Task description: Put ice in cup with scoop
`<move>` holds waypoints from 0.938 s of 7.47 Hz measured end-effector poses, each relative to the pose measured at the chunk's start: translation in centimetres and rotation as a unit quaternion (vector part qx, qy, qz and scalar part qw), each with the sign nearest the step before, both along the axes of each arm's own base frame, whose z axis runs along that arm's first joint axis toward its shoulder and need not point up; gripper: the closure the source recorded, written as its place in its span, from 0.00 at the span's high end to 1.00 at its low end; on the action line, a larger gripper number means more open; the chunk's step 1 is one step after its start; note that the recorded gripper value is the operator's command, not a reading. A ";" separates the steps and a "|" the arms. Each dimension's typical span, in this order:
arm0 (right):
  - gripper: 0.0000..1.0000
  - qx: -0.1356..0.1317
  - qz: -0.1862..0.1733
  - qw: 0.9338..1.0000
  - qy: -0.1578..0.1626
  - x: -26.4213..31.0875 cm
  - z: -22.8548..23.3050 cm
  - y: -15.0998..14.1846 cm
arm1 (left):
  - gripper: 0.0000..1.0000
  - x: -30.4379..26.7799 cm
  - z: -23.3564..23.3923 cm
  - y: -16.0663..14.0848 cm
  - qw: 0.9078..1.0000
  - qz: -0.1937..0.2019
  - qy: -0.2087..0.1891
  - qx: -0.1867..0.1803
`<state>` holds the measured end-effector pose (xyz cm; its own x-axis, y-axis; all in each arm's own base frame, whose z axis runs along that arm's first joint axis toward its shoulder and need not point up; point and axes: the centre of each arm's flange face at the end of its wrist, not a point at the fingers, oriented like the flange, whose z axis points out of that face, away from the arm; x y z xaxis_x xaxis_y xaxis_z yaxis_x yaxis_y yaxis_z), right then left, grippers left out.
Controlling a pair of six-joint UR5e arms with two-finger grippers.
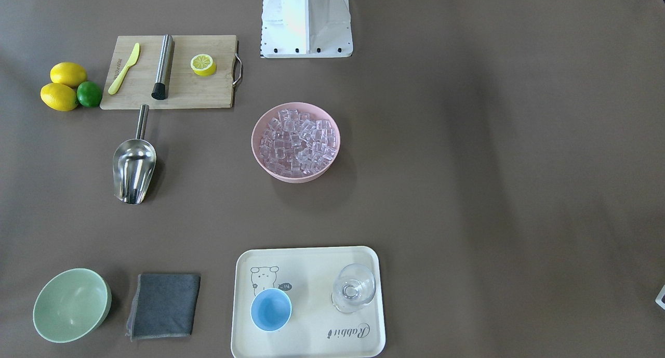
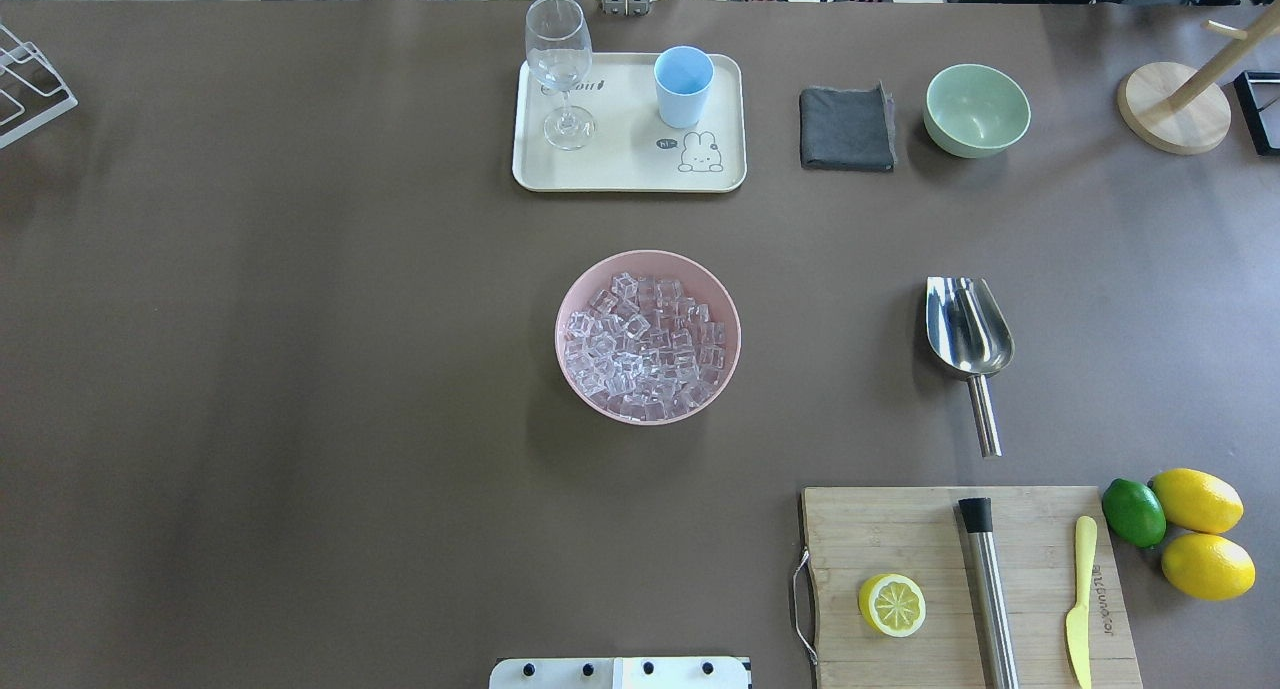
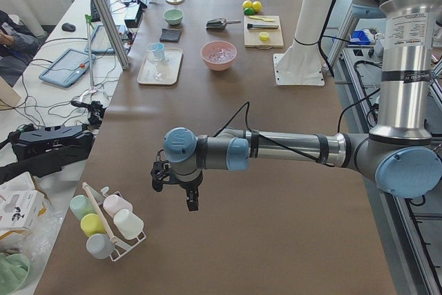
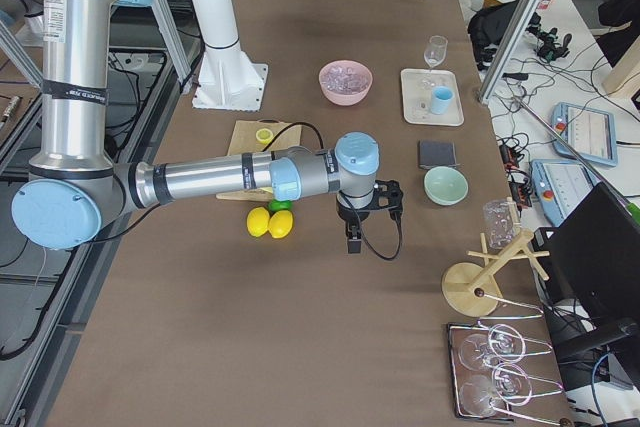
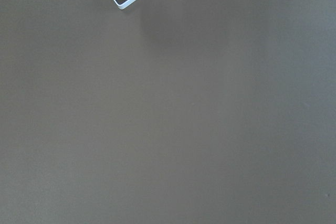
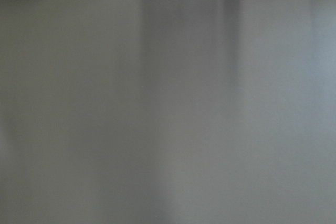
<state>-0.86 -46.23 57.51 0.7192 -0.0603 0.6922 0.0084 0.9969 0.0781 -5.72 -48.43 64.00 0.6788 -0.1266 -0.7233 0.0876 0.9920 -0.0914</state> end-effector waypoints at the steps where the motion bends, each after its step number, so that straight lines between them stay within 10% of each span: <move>1: 1.00 -0.010 0.007 1.000 -0.021 -1.6 -1.5 -0.4 | 0.98 0.0 0.1 0.0 1.000 0.000 -0.001 0.000; 7: 1.00 -0.096 0.073 0.987 -0.103 -21.9 -14.1 2.5 | 0.98 0.6 -1.5 -0.2 1.000 0.009 0.001 0.021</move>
